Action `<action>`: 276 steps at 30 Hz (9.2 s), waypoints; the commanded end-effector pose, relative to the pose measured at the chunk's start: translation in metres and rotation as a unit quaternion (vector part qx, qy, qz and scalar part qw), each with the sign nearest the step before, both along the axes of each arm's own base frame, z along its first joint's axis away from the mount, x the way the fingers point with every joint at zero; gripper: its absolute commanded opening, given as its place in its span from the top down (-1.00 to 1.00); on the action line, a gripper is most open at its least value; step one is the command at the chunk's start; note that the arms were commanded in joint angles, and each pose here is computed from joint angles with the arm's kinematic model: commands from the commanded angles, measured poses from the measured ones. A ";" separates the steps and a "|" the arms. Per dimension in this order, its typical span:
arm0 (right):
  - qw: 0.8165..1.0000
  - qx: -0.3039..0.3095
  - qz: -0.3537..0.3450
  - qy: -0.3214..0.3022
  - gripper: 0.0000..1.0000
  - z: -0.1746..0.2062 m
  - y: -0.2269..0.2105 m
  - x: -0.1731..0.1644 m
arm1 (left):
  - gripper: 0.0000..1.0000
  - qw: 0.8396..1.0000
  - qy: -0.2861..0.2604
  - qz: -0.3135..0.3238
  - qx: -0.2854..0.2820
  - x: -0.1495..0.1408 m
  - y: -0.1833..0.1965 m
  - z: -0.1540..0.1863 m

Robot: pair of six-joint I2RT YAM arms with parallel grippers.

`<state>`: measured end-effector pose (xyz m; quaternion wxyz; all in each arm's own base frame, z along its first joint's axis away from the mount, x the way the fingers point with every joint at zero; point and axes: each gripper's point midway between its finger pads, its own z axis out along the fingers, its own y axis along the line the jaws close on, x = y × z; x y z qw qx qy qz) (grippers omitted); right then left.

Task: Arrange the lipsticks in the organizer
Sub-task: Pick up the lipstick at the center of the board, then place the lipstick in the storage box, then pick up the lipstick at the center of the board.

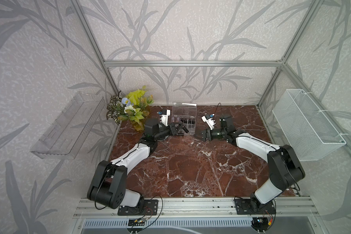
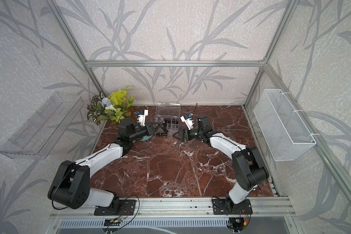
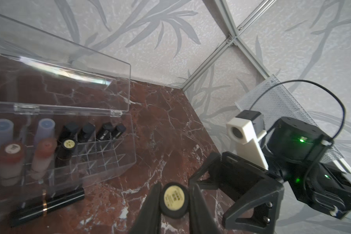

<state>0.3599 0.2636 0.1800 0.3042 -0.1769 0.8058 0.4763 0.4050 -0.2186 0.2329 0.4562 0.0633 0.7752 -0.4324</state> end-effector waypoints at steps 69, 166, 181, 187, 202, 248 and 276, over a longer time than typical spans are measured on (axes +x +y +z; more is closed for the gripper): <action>0.994 0.072 -0.079 -0.039 -0.38 0.029 -0.025 0.031 | 0.59 0.909 -0.107 0.215 0.341 0.111 -0.028 -0.117; 0.911 -0.381 0.091 -0.128 -0.81 -0.154 0.151 0.067 | -0.15 0.909 -0.130 0.390 0.061 -0.032 0.178 -0.034; 0.910 -0.384 0.098 -0.124 -0.75 -0.158 0.155 0.074 | -0.15 0.911 -0.130 0.388 0.059 -0.031 0.177 -0.034; 0.912 -0.378 0.105 -0.116 -0.55 -0.159 0.157 0.070 | -0.15 0.911 -0.130 0.388 0.060 -0.031 0.177 -0.034; 0.921 -0.361 0.118 -0.083 0.36 -0.160 0.157 0.055 | -0.14 0.918 -0.127 0.371 0.061 -0.027 0.170 -0.033; 0.957 0.129 0.260 -0.007 0.57 0.083 0.097 -0.047 | -0.56 0.990 0.010 -0.031 -0.135 -0.053 0.043 0.032; 0.952 0.099 0.290 0.003 0.59 0.076 0.106 -0.064 | -0.16 0.986 0.004 -0.083 -0.143 -0.079 0.024 0.052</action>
